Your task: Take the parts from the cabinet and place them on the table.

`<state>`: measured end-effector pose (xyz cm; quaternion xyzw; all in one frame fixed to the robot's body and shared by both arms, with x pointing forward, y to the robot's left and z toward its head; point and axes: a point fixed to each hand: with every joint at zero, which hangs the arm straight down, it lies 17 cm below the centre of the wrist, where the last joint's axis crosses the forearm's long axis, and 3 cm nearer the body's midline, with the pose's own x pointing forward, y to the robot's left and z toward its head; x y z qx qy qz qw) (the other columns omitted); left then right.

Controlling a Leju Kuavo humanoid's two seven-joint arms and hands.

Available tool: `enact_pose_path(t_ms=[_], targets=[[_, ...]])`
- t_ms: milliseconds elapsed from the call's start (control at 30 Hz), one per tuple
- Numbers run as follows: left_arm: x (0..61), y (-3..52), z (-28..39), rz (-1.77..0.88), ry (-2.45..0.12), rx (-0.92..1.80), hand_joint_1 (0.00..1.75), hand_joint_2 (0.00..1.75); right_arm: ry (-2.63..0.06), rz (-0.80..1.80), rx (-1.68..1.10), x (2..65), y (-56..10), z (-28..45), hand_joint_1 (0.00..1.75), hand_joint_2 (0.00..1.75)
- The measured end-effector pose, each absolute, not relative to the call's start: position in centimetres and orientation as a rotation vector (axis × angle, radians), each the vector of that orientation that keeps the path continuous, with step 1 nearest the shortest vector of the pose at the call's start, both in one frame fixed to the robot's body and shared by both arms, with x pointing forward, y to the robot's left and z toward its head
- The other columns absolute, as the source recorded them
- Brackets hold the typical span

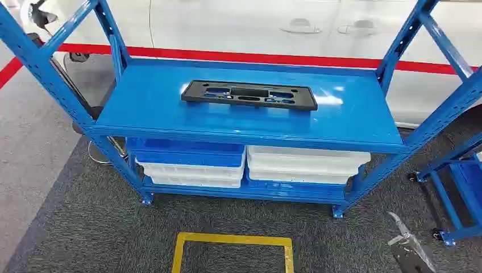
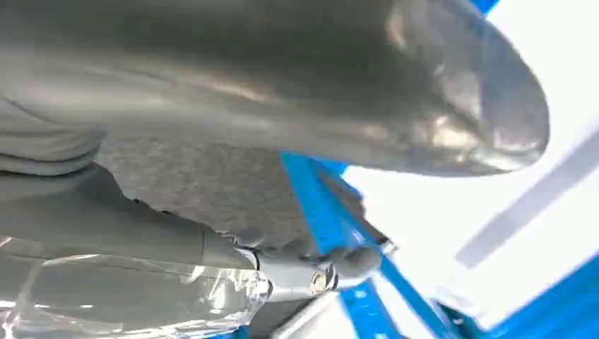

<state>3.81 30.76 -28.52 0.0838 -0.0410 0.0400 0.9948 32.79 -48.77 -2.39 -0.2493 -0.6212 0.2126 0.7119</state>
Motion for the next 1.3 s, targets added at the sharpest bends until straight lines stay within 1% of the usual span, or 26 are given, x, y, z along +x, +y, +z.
enact_pose_path(t_ms=[267, 333, 400, 500, 567, 633, 867, 967, 1100, 1300], targets=[[4.1, 30.7, -28.5, 0.06, -0.099, 0.157, 0.0, 0.0, -1.533, 0.427, -0.683, 36.4, -51.9, 3.8, 0.0, 0.0], [4.1, 30.8, -28.5, 0.086, -0.09, 0.165, 0.0, 0.0, -1.46, 0.424, -0.658, 35.8, -51.4, 2.8, 0.0, 0.0], [3.7, 30.9, -28.5, 0.102, -0.078, 0.172, 0.0, 0.0, -1.379, 0.463, -0.697, 34.6, -48.7, 4.9, 0.0, 0.0], [3.1, 30.7, -28.6, 0.104, -0.064, 0.171, 0.0, 0.0, -1.507, 0.497, -0.714, 35.8, -43.0, 10.4, 0.0, 0.0], [3.3, 30.6, -28.6, 0.103, -0.068, 0.17, 0.0, 0.0, -1.621, 0.512, -0.767, 35.5, -41.8, 14.2, 0.0, 0.0], [3.2, 30.5, -28.6, 0.103, -0.066, 0.167, 0.0, 0.0, -1.7, 0.541, -0.777, 35.5, -40.2, 16.4, 0.0, 0.0], [3.6, 29.9, -28.5, 0.105, -0.077, 0.142, 0.0, 0.0, -1.864, 0.633, -0.761, 35.2, -34.9, 20.8, 0.0, 0.0], [3.7, 29.4, -28.5, 0.112, -0.079, 0.115, 0.0, 0.0, -1.878, 0.67, -0.732, 35.3, -32.9, 21.8, 0.0, 0.0], [3.8, 29.3, -28.5, 0.11, -0.08, 0.105, 0.0, 0.0, -1.96, 0.741, -0.698, 35.8, -28.4, 26.2, 0.0, 0.0], [3.6, 29.4, -28.5, 0.094, -0.071, 0.105, 0.0, 0.0, -2.023, 0.806, -0.653, 35.8, -25.2, 27.7, 0.0, 0.0]])
